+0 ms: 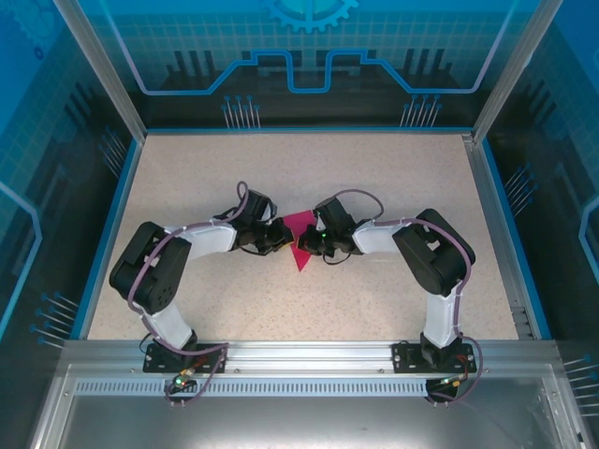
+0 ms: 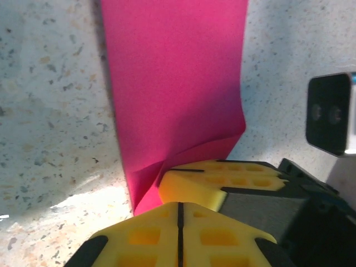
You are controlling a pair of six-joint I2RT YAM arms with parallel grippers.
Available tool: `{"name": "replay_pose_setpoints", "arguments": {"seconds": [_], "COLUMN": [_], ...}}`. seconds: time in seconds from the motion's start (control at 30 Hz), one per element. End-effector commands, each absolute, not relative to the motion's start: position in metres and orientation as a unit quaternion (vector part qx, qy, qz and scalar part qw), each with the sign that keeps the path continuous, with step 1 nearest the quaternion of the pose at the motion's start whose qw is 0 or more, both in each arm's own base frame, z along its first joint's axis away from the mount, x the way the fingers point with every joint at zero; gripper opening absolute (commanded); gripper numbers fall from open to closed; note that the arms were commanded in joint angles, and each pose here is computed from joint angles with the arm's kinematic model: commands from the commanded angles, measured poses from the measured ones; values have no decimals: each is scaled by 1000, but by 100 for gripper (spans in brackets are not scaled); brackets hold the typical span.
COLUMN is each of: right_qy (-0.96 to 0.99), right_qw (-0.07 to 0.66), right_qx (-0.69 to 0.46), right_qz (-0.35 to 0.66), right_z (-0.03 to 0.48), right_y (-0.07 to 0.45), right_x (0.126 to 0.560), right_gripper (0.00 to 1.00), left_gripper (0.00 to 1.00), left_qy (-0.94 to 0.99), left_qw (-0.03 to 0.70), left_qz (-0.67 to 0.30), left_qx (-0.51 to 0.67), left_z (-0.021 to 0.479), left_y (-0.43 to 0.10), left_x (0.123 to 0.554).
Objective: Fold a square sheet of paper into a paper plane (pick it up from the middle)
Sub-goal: Third fold the triangle at the center of the table.
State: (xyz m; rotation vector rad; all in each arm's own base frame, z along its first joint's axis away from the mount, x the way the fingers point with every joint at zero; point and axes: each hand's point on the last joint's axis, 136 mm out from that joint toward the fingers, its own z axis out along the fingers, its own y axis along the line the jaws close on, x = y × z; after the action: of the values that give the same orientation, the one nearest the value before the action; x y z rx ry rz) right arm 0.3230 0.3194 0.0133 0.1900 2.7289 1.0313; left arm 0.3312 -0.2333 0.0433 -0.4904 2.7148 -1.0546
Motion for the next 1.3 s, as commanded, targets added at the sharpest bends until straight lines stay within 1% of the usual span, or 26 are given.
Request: {"name": "replay_pose_setpoints", "arguments": {"seconds": [0.0,0.27,0.73,0.9,1.07,1.13,1.27], "right_qy": [946,945,943,944,944,944,944], "right_qw": [80,78,80,79,80,79,79], "right_qx": [77,78,73,73,74,75,76], "right_qz": [306,307,314,313,311,311,312], "right_z": [-14,-14,-9,-10,-11,-11,-10], "right_y": [302,302,305,305,303,303,303], "right_x": [306,307,307,307,306,306,306], "right_gripper": [0,0,0,0,0,0,0], "left_gripper": [10,7,8,8,8,8,8], "left_qy": [917,919,922,920,912,916,922], "left_qw": [68,60,60,68,96,94,67], "left_qz": [-355,-349,-339,-345,-361,-351,-339], "left_qx": [-168,-173,-177,-174,-170,-170,-177], "left_z": [34,25,18,24,41,38,20], "left_y": [-238,-241,-239,-241,-242,-240,-239], "left_x": [325,328,331,333,338,338,331]}}
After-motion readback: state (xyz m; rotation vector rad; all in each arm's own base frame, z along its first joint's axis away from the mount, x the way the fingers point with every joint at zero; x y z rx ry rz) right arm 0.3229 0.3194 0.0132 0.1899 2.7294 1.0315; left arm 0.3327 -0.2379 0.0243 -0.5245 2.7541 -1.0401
